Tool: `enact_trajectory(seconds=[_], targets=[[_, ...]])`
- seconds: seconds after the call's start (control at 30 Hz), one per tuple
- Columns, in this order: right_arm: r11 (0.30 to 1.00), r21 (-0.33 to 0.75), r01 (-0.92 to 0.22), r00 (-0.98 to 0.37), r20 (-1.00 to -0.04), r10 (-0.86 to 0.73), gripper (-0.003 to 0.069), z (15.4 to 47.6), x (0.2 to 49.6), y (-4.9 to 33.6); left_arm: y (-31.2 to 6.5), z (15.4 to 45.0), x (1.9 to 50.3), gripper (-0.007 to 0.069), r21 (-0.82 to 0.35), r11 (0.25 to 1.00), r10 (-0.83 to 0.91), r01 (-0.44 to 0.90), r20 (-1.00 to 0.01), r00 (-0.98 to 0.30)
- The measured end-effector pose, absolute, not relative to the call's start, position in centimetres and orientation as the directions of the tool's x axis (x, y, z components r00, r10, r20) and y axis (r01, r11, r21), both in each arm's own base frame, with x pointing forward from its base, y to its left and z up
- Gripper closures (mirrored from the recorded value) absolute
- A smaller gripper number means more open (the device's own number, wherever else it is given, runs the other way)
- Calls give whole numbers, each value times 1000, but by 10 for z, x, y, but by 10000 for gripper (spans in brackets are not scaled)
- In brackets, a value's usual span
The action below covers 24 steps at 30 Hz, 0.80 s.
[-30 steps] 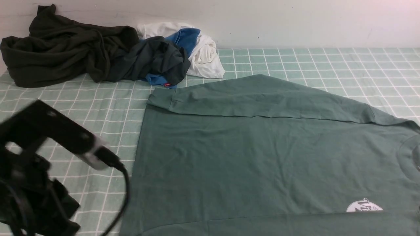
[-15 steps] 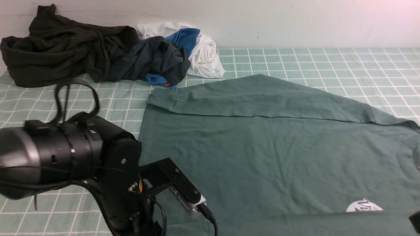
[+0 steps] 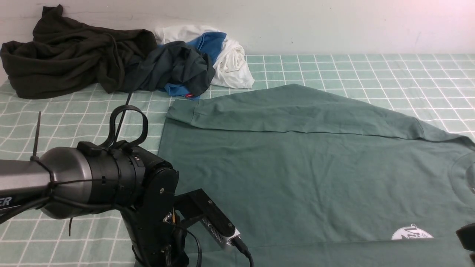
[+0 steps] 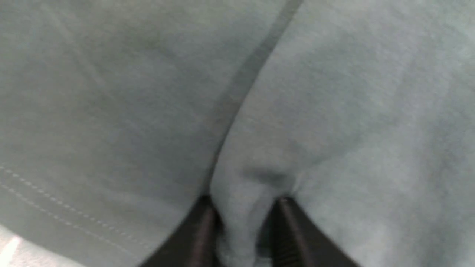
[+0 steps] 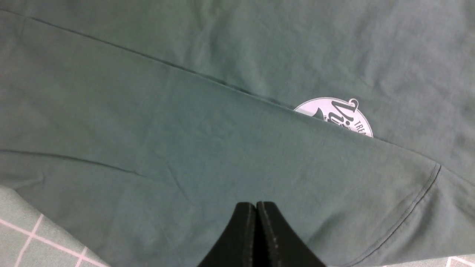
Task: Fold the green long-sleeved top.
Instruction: Use the left arm to clamp the cuff closest to it, then use the left arm to drag and place the cuff at the centered position on the left edge of the fabric
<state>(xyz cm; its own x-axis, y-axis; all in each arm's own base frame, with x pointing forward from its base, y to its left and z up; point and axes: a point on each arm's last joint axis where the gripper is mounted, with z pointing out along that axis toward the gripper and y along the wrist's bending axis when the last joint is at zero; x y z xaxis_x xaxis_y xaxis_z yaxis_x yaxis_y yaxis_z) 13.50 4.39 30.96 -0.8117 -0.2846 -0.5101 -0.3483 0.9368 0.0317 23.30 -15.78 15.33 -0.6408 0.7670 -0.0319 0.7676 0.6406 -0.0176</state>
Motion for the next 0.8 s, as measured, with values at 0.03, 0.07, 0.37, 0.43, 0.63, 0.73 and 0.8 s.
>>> enact_trajectory(seconds=[0.03,0.07,0.37,0.43,0.63,0.73,0.8], targets=[[937,32,-348,-812,-510,-285,673,309,135,44,-158,153,233,477,-19,642,766,767,-32,-642],[937,32,-348,-812,-509,-285,673,309,135,44,-158,154,233,521,-21,642,765,766,-34,-643],[938,23,-347,-799,-531,-282,673,310,137,44,-177,212,273,595,92,600,798,795,-129,-588],[938,15,-347,-794,-537,-285,673,311,138,43,-181,227,281,595,117,597,800,793,-159,-579],[943,-33,-331,-782,-549,-294,673,311,140,40,-197,301,316,595,234,599,795,766,-292,-532],[952,-51,-301,-789,-548,-278,673,311,141,37,-200,316,331,595,250,613,786,750,-295,-544],[957,-61,-283,-792,-548,-269,673,312,142,35,-199,316,341,595,242,628,775,740,-286,-564]])
